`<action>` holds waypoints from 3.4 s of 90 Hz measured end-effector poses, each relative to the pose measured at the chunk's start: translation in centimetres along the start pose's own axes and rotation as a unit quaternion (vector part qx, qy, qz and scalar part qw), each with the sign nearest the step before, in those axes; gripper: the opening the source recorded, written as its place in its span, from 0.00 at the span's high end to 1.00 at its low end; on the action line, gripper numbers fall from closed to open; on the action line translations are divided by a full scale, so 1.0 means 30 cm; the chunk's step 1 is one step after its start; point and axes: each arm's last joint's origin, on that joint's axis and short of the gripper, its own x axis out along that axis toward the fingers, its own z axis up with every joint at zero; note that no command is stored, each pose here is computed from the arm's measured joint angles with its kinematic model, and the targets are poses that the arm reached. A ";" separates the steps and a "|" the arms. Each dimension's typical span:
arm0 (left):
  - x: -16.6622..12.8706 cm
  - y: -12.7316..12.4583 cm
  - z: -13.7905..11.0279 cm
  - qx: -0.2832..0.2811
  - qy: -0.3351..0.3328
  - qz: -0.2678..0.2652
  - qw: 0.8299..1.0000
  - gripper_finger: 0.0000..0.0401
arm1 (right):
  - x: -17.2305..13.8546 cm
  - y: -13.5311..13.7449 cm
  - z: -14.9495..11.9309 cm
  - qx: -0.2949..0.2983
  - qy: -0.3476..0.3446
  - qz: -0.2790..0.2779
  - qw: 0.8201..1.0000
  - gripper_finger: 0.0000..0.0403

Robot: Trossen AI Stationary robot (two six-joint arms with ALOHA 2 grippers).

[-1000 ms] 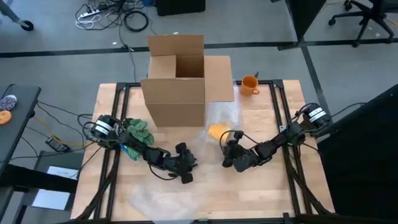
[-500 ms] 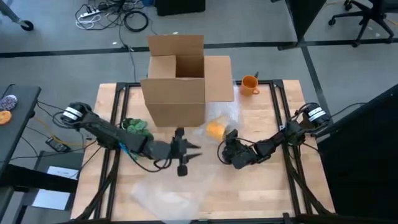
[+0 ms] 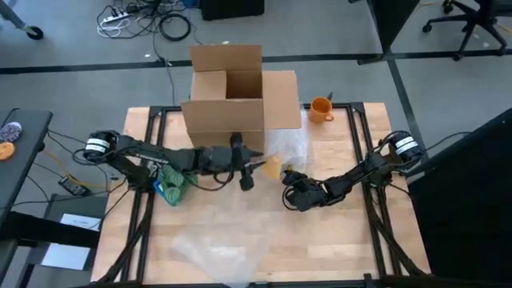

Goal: Wrap mug
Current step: Wrap the yellow mug with the bubble wrap

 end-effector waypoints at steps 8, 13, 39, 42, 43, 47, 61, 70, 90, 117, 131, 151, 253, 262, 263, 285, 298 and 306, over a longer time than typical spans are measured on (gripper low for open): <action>0.025 0.008 -0.022 -0.015 0.015 -0.055 0.998 0.63 | 0.003 0.000 0.000 -0.048 -0.011 0.002 0.999 0.99; 0.041 0.002 -0.042 -0.008 0.026 -0.063 0.998 0.60 | 0.006 0.000 -0.001 -0.068 -0.014 0.004 0.998 0.99; 0.103 -0.022 -0.135 0.022 0.083 -0.029 0.996 0.51 | 0.008 0.001 0.003 -0.088 -0.038 0.006 0.995 0.96; 0.108 -0.022 -0.141 0.028 0.085 -0.020 0.996 0.51 | 0.005 0.002 0.006 -0.091 -0.046 0.006 0.995 0.95; 0.109 -0.021 -0.142 0.030 0.086 -0.017 0.996 0.51 | 0.004 0.001 0.007 -0.092 -0.048 0.005 0.995 0.95; 0.118 -0.024 -0.149 0.036 0.083 -0.012 0.996 0.51 | 0.000 0.001 0.011 -0.094 -0.057 0.004 0.994 0.94; 0.144 -0.052 -0.171 0.059 0.073 -0.015 0.995 0.51 | -0.011 0.001 0.020 -0.097 -0.074 0.000 0.993 0.93; 0.152 -0.064 -0.182 0.064 0.073 -0.019 0.995 0.51 | -0.013 0.002 0.022 -0.098 -0.075 0.000 0.992 0.93; 0.151 -0.070 -0.178 0.074 0.065 -0.021 0.995 0.57 | -0.014 0.002 0.027 -0.084 -0.100 0.002 0.991 0.91; 0.149 -0.098 -0.181 0.101 0.062 -0.028 0.993 0.96 | -0.032 -0.002 0.042 -0.060 -0.124 -0.005 0.990 0.81; 0.139 -0.137 -0.183 0.122 0.061 -0.033 0.990 0.94 | -0.041 -0.005 0.049 -0.052 -0.131 -0.009 0.990 0.75; 0.116 -0.190 -0.189 0.199 0.074 0.040 0.976 0.95 | -0.043 -0.009 0.045 -0.036 -0.100 -0.017 0.994 0.70; 0.044 -0.331 -0.157 0.359 0.096 0.174 0.912 0.96 | -0.293 -0.112 0.113 0.575 -0.143 -0.137 0.794 0.64; 0.037 -0.341 -0.160 0.379 0.101 0.178 0.903 0.96 | -0.277 -0.166 0.068 0.597 -0.143 -0.158 0.773 0.64; 0.036 -0.342 -0.160 0.380 0.102 0.178 0.902 0.96 | -0.277 -0.173 0.062 0.599 -0.144 -0.161 0.771 0.64; 0.024 -0.357 -0.163 0.400 0.108 0.191 0.890 0.96 | -0.224 -0.229 -0.043 0.601 -0.079 -0.179 0.775 0.69; 0.017 -0.362 -0.162 0.425 0.117 0.212 0.872 0.96 | -0.161 -0.189 -0.021 0.575 -0.118 -0.124 0.800 0.75; 0.013 -0.364 -0.161 0.430 0.119 0.218 0.868 0.96 | -0.135 -0.159 -0.001 0.581 -0.154 -0.075 0.796 0.79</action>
